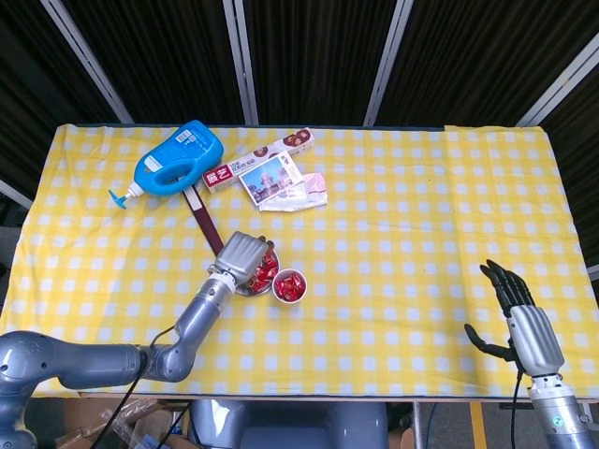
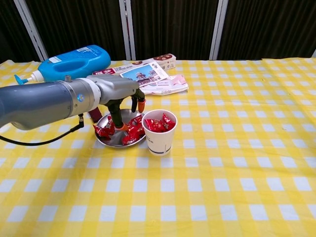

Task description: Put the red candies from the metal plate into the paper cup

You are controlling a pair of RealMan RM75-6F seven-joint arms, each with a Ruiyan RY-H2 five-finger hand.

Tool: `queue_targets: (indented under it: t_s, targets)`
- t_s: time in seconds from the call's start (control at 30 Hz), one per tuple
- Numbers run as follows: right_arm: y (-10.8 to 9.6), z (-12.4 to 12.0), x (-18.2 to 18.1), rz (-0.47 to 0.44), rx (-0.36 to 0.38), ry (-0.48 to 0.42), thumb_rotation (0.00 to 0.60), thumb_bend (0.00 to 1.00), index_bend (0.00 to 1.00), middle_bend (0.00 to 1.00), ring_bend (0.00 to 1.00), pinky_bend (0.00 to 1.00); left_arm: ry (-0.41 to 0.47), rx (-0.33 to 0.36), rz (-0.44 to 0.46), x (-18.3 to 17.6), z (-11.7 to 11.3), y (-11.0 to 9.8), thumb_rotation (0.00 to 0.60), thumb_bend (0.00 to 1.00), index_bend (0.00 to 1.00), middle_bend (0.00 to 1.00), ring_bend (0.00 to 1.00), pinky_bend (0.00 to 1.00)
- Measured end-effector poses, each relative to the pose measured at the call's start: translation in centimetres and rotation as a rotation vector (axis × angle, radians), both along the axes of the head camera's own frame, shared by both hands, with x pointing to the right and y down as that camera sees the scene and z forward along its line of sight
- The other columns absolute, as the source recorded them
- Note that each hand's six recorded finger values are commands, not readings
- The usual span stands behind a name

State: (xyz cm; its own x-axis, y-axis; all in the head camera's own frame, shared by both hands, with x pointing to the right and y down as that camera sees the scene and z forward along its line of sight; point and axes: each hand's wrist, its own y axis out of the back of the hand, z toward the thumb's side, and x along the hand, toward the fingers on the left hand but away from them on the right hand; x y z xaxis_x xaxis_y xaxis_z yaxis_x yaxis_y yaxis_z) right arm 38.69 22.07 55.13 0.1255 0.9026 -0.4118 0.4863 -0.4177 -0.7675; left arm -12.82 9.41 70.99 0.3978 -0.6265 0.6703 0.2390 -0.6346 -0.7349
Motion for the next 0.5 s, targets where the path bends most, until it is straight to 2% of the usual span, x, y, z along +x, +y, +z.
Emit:
queue_targets:
  t_s: [0.23,0.5]
  targets:
    - [0.0,0.0,0.0,0.001,-0.002,-0.003,0.600,0.39,0.00,0.00,0.00,0.00,-0.009,-0.005,0.020,0.6,0.8,0.2,0.600,0.29,0.36,0.33,0.89,0.98]
    - [0.0,0.0,0.0,0.002,-0.002,-0.002,0.600,0.39,0.00,0.00,0.00,0.00,-0.021,-0.020,0.024,0.6,1.5,0.6,0.600,0.29,0.39,0.39,0.89,0.98]
